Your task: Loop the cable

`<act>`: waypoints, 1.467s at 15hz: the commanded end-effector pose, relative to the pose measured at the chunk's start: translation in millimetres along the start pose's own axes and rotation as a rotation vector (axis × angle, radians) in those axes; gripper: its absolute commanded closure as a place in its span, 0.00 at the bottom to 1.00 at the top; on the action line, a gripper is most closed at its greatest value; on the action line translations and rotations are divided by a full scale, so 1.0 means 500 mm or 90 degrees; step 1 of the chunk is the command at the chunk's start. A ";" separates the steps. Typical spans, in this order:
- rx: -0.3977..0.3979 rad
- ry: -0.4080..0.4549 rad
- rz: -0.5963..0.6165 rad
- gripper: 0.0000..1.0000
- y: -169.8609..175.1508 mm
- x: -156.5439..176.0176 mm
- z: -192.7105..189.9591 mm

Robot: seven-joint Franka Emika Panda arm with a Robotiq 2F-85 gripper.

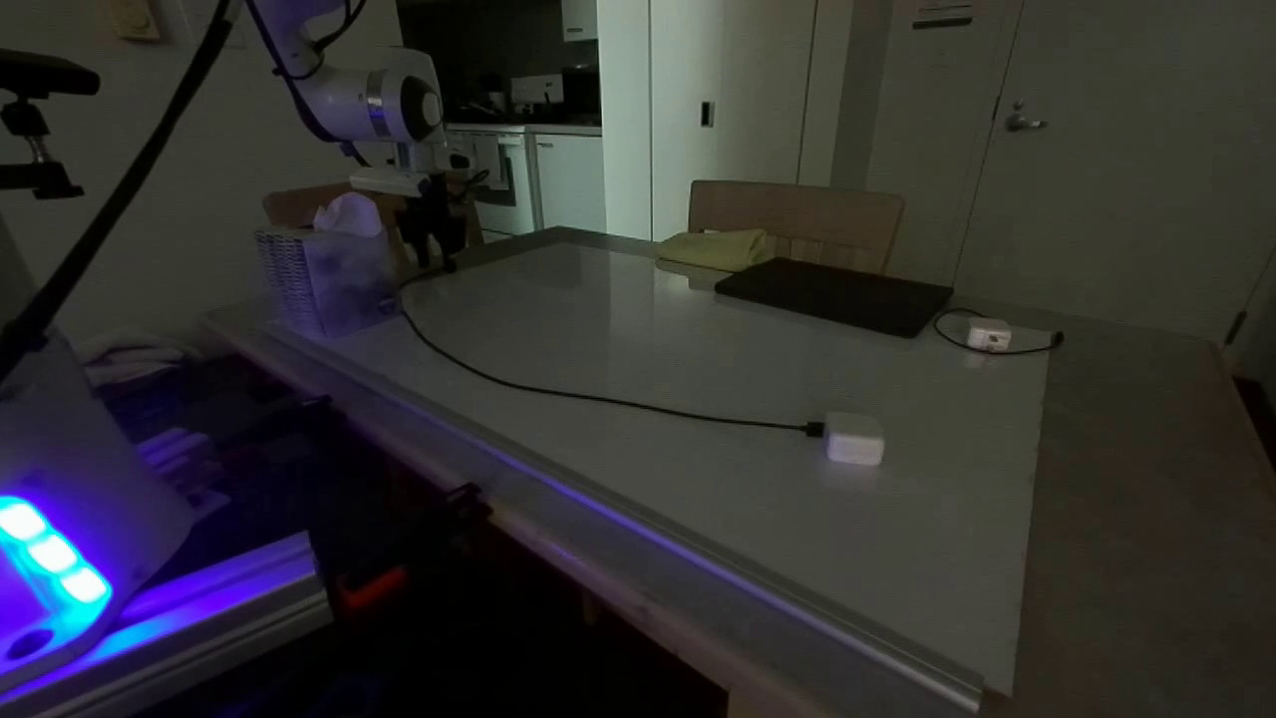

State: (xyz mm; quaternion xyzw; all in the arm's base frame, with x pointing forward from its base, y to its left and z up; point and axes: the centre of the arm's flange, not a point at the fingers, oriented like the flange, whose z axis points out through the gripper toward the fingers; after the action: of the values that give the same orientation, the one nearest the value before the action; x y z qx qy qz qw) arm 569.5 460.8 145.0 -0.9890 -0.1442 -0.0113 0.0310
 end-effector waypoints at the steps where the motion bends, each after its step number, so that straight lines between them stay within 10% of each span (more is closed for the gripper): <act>1: 0.007 0.001 0.009 0.70 0.013 -0.033 -0.015; 6: 0.004 0.000 0.008 1.00 0.015 -0.038 -0.019; 22: -0.016 0.079 0.165 0.99 0.034 -0.057 -0.099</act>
State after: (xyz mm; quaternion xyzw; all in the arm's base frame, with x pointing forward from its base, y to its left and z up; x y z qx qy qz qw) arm 572.3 447.9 177.0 -0.9955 -0.0485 -0.0674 0.0451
